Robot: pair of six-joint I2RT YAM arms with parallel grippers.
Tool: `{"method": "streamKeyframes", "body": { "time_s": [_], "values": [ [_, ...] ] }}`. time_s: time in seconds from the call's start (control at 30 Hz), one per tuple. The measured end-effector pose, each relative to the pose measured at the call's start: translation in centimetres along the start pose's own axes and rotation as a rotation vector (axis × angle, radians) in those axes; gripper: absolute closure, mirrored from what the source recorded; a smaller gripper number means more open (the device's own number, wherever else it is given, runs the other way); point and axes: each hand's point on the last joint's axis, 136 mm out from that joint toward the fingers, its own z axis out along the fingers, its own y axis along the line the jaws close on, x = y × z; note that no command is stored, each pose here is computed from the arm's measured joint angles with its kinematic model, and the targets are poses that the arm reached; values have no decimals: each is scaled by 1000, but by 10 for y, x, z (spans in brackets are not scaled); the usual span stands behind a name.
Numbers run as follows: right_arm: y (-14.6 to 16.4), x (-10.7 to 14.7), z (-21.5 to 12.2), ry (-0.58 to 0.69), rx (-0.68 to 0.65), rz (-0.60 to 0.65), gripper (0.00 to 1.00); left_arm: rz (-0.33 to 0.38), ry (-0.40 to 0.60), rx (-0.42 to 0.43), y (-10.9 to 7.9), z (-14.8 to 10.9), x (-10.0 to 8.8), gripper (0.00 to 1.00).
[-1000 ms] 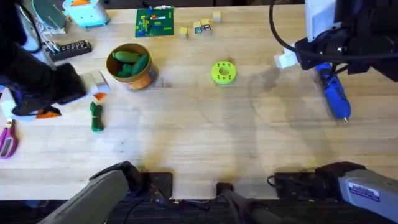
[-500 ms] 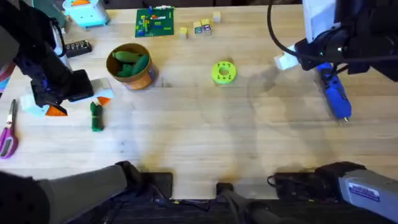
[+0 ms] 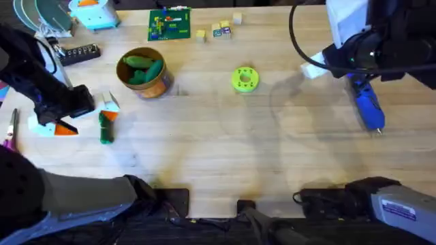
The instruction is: Pick up the gripper from the table and insert it into the empty holder that is missing its gripper. Then pick up a screw, insert it into the mounting hole, and use the screwdriver to tighten it. Finally, clean up the table by picking up the vegetable and placing it into the bucket.
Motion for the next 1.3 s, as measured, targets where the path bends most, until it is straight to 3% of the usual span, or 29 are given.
{"method": "streamKeyframes", "body": {
  "time_s": [0.33, 0.6, 0.87, 1.0, 1.3],
  "values": [
    [1, 1, 0, 5, -2, -5, 10, 18, 78, 85, -10, 38, -1, 8],
    [3, 7, 0, 29, -12, -13, 10, 16, 28, 84, -10, 42, -16, 6],
    [5, 13, 0, 52, -21, -20, 11, 15, 25, 101, -14, 44, -16, 12],
    [5, 13, 0, 52, -22, -20, 10, 15, 47, 113, -17, 54, -5, 61],
    [5, 13, 0, 52, -22, -20, 10, 13, 30, 125, -19, 54, -7, 275]
  ]
}}
